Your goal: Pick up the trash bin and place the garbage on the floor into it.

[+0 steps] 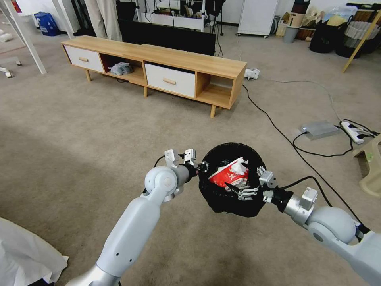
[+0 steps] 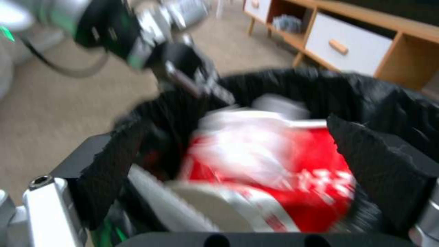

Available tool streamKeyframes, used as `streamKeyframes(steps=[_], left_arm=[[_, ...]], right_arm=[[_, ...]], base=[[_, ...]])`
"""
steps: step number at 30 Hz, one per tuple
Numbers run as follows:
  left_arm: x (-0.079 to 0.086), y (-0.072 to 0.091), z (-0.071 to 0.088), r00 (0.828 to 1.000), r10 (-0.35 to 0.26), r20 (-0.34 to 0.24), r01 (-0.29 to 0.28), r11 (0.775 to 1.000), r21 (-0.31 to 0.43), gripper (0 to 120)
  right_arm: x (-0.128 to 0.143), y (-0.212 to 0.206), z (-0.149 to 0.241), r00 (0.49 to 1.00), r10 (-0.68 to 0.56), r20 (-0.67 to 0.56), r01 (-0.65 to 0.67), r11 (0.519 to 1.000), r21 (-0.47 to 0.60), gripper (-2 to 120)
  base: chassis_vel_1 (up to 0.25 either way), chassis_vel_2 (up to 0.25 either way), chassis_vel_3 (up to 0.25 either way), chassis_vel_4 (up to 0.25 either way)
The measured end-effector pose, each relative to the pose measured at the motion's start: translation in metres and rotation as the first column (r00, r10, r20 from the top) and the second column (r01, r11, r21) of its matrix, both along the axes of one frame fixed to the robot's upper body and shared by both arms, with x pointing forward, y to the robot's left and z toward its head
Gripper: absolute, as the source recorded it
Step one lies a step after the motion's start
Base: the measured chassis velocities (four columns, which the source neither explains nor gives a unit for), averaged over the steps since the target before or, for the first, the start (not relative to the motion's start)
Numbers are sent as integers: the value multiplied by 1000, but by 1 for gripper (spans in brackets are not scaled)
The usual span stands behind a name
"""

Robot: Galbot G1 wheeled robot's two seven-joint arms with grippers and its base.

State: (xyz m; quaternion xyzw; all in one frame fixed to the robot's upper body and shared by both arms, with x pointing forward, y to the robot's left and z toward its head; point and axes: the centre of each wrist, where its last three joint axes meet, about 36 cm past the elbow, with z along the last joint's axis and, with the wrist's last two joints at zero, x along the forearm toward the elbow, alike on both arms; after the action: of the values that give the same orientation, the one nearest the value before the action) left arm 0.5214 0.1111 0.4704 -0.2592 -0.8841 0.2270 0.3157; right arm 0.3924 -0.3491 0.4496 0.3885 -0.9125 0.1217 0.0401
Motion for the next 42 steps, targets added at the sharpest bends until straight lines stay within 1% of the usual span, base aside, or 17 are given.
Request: streamKeyframes(steps=[2,3,4,5,7,8,10,14,18,19,21,26,29,34,38,41,42], left_arm=[[0,3,0,1000,4,2,-4,1000,3,0],[0,3,0,1000,4,2,-4,1000,3,0],[-1,5,0,1000,5,1,-5,1000,5,0],[-1,5,0,1000,5,1,-5,1000,5,0],[-2,5,-1,1000,5,-1,-5,1000,5,0],[-2,5,-1,1000,5,-1,-5,1000,5,0],[-2,5,-1,1000,3,-1,-3,1000,4,1],[-2,2,0,1000,1,1,-1,1000,-2,1],[-1,3,0,1000,3,1,-3,1000,-4,1],[0,5,-1,1000,7,0,-7,1000,-3,1],[0,9,0,1000,16,2,-16,1000,-4,1],[0,15,1,1000,27,8,-27,1000,-3,1],[-4,29,3,999,44,17,-44,999,9,1],[-5,41,3,998,63,20,-64,998,18,1],[-6,47,1,997,73,17,-73,997,25,1],[-9,57,-1,996,91,15,-91,995,34,1],[-9,57,-1,996,91,15,-91,995,34,1]], right_arm=[[2,-4,3,1000,-31,4,31,997,-72,100],[2,-4,3,1000,-31,4,31,997,-72,100],[3,-7,5,999,-46,3,46,992,-120,100],[3,-7,5,999,-46,3,46,992,-120,100],[5,-11,5,998,-58,-7,55,983,-176,100],[5,-11,5,998,-58,-7,55,983,-176,100],[4,-13,6,997,-69,-41,57,969,-242,100],[4,-16,5,996,-71,-47,55,960,-275,100],[7,-19,7,998,-58,-1,55,964,-261,100],[12,-19,13,997,-50,53,61,970,-236,100],[17,-17,19,994,-48,98,67,976,-209,100],[23,-15,27,986,-44,159,72,982,-172,100],[29,-8,40,972,-49,230,78,990,-118,100],[31,1,49,961,-50,272,74,994,-78,100],[32,8,56,955,-47,294,66,996,-55,100],[32,17,70,941,-49,333,58,998,-15,100],[32,17,70,941,-49,333,58,998,-15,100]], base=[[0,0,0,0],[0,0,0,0],[0,0,0,0],[0,0,0,0],[0,0,0,0],[0,0,0,0],[0,0,0,0],[0,0,0,0],[0,0,0,0],[0,0,0,0],[0,0,0,0],[0,0,0,0],[0,0,0,0],[0,0,0,0],[0,0,0,0],[0,0,0,0],[0,0,0,0]])
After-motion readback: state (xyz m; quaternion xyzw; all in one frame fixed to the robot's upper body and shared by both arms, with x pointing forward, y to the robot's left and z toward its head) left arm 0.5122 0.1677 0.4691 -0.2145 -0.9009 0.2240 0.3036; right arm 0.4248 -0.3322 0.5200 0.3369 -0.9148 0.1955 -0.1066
